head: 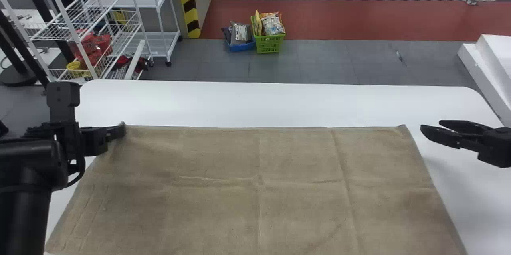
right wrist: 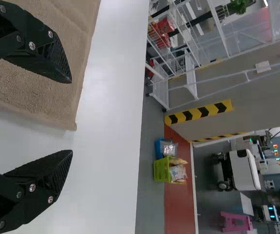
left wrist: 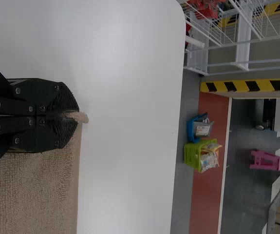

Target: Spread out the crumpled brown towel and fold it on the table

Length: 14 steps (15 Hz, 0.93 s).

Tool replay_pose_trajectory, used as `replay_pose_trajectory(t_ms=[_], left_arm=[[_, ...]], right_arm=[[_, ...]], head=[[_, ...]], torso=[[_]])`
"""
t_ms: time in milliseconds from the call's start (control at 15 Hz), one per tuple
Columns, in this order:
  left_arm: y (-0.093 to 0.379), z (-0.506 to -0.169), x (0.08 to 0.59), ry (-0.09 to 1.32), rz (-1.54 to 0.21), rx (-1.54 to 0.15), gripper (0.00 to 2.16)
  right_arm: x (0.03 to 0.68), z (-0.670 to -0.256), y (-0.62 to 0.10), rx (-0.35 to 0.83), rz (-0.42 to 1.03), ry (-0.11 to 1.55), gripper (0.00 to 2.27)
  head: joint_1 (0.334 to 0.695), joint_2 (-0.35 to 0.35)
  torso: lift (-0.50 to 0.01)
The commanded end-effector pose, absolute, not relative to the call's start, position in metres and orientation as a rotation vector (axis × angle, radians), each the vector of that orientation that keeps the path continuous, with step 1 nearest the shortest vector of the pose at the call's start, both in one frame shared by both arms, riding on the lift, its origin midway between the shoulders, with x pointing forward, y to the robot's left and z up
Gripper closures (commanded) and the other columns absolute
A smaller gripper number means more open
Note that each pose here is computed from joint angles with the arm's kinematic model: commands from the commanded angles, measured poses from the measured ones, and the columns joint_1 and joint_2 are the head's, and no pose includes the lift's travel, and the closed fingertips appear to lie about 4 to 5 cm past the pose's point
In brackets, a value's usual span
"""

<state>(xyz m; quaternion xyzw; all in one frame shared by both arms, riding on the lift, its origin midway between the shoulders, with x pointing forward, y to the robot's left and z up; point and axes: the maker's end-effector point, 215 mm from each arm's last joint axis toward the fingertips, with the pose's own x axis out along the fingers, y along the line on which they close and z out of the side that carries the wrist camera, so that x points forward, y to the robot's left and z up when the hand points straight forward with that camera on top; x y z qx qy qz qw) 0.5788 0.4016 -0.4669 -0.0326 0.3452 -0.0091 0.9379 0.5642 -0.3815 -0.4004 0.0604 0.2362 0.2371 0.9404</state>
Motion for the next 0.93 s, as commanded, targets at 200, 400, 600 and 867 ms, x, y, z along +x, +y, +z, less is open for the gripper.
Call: replay_pose_trajectory(t_ms=[200,400,600,867], left_arm=[[0.402,-0.474,0.572,0.717,-0.018,-0.067,1.18],[0.400,-0.472,0.571,0.713,-0.022,-0.066,1.18],[0.402,-0.471,0.571,0.711,-0.023,-0.066,1.18],[0.402,-0.468,0.571,0.703,-0.026,-0.065,1.18]], right_arm=[[0.583,-0.412,-0.364,0.026,0.463,0.534,0.41],[0.588,-0.424,-0.353,-0.043,0.443,0.577,0.41],[0.595,-0.427,-0.347,-0.085,0.433,0.592,0.44],[0.600,-0.435,-0.349,-0.104,0.408,0.630,0.47]], head=[[0.695,0.022],[0.695,0.033],[0.695,0.044],[0.695,0.050]], torso=[[-0.127],[-0.127],[-0.127],[-0.127]])
